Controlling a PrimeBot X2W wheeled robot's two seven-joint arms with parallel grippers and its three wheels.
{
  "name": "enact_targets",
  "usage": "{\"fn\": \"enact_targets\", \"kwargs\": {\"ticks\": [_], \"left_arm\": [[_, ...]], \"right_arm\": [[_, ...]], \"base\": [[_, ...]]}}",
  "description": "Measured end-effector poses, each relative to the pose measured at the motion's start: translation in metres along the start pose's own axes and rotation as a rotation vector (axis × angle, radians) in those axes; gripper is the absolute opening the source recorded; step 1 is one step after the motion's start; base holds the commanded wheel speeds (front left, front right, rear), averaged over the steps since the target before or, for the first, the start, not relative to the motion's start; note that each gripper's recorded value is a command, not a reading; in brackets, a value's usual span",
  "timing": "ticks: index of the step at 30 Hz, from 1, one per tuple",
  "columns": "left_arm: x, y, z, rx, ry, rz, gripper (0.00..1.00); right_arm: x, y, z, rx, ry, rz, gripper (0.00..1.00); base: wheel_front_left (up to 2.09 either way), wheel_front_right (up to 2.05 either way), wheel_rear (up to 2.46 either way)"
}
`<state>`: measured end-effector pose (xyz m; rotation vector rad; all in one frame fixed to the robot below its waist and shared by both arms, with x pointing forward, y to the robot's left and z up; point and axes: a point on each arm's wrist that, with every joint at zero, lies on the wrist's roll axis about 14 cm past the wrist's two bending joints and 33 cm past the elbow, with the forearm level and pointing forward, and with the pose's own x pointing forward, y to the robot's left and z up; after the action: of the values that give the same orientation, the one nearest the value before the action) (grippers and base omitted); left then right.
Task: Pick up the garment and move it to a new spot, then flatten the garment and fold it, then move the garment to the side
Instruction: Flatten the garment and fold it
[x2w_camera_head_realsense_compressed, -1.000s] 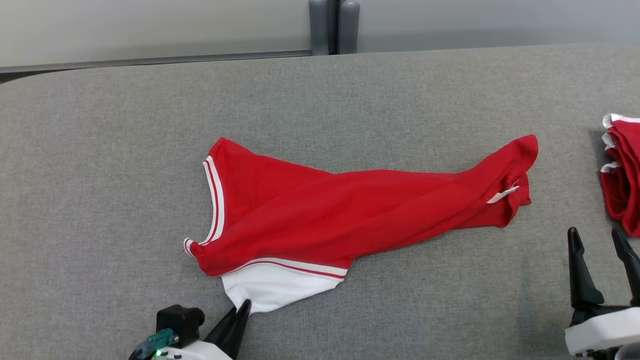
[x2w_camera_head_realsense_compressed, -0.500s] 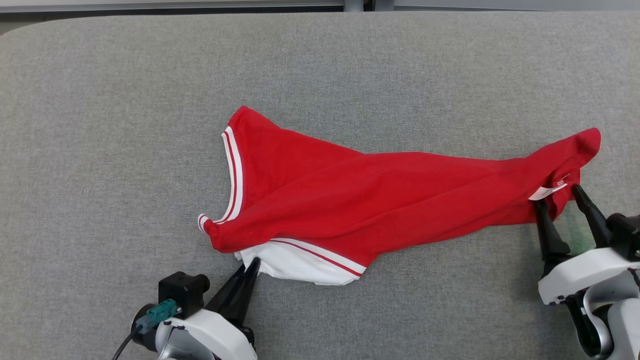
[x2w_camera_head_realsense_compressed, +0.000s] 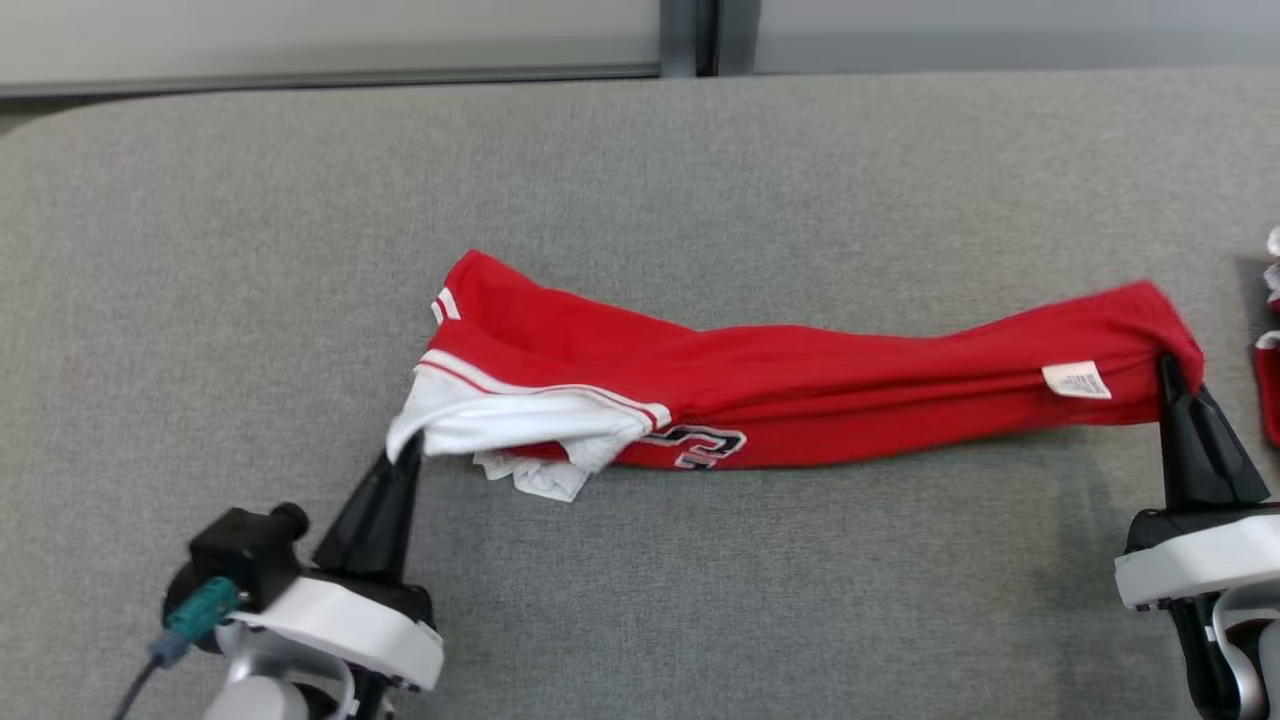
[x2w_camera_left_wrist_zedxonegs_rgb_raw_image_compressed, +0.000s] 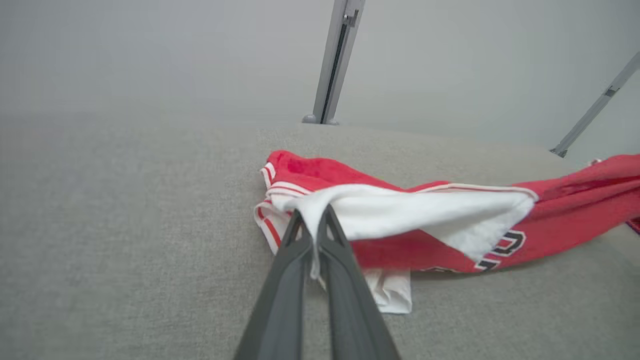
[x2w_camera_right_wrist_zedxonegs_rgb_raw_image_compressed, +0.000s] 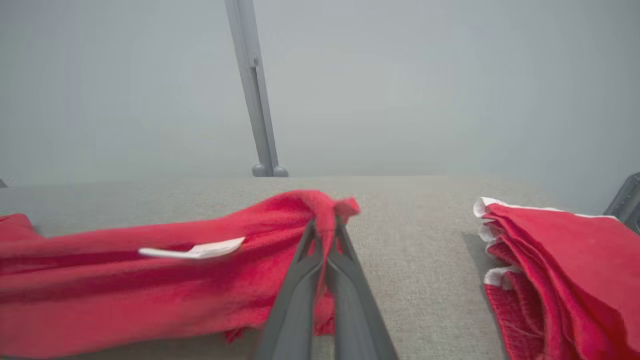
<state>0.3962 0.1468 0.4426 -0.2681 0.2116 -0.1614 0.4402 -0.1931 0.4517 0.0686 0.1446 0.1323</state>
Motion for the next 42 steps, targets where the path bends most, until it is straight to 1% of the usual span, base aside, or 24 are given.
{"fn": "enact_targets", "kwargs": {"ticks": [5, 9, 15, 20, 25, 29, 33, 35, 38, 42], "left_arm": [[-0.006, -0.004, 0.072, 0.07, -0.203, -0.021, 0.0], [-0.02, -0.026, 0.149, 0.122, -0.424, -0.071, 0.0], [-0.067, -0.062, 0.257, 0.23, -0.747, -0.138, 0.0], [-0.116, -0.09, 0.322, 0.314, -0.952, -0.18, 0.0], [-0.13, -0.104, 0.342, 0.343, -1.002, -0.21, 0.0], [-0.117, -0.106, 0.344, 0.318, -0.965, -0.228, 0.0], [-0.08, -0.099, 0.334, 0.28, -0.866, -0.236, 0.0], [-0.057, -0.094, 0.333, 0.273, -0.831, -0.232, 0.0], [-0.024, -0.087, 0.34, 0.262, -0.816, -0.222, 0.0], [0.016, -0.08, 0.358, 0.245, -0.84, -0.21, 0.0]], "right_arm": [[-0.019, 0.004, 0.062, -0.017, -0.164, 0.008, 0.0], [-0.038, 0.007, 0.118, -0.049, -0.302, 0.016, 0.0], [-0.079, 0.014, 0.196, -0.126, -0.49, 0.036, 0.0], [-0.115, 0.019, 0.235, -0.173, -0.582, 0.035, 0.0], [-0.127, 0.017, 0.244, -0.174, -0.598, 0.025, 0.0], [-0.12, 0.015, 0.239, -0.149, -0.568, 0.026, 0.0], [-0.1, 0.013, 0.229, -0.128, -0.521, 0.041, 0.0], [-0.086, 0.01, 0.227, -0.135, -0.505, 0.045, 0.0], [-0.057, 0.009, 0.233, -0.133, -0.506, 0.066, 0.0], [-0.015, 0.015, 0.252, -0.129, -0.542, 0.11, 0.0]], "base": [[0.0, 0.0, 0.0], [0.0, 0.0, 0.0], [0.0, 0.0, 0.0], [0.0, 0.0, 0.0], [0.0, 0.0, 0.0], [0.0, 0.0, 0.0], [0.0, 0.0, 0.0], [0.0, 0.0, 0.0], [0.0, 0.0, 0.0], [0.0, 0.0, 0.0]]}}
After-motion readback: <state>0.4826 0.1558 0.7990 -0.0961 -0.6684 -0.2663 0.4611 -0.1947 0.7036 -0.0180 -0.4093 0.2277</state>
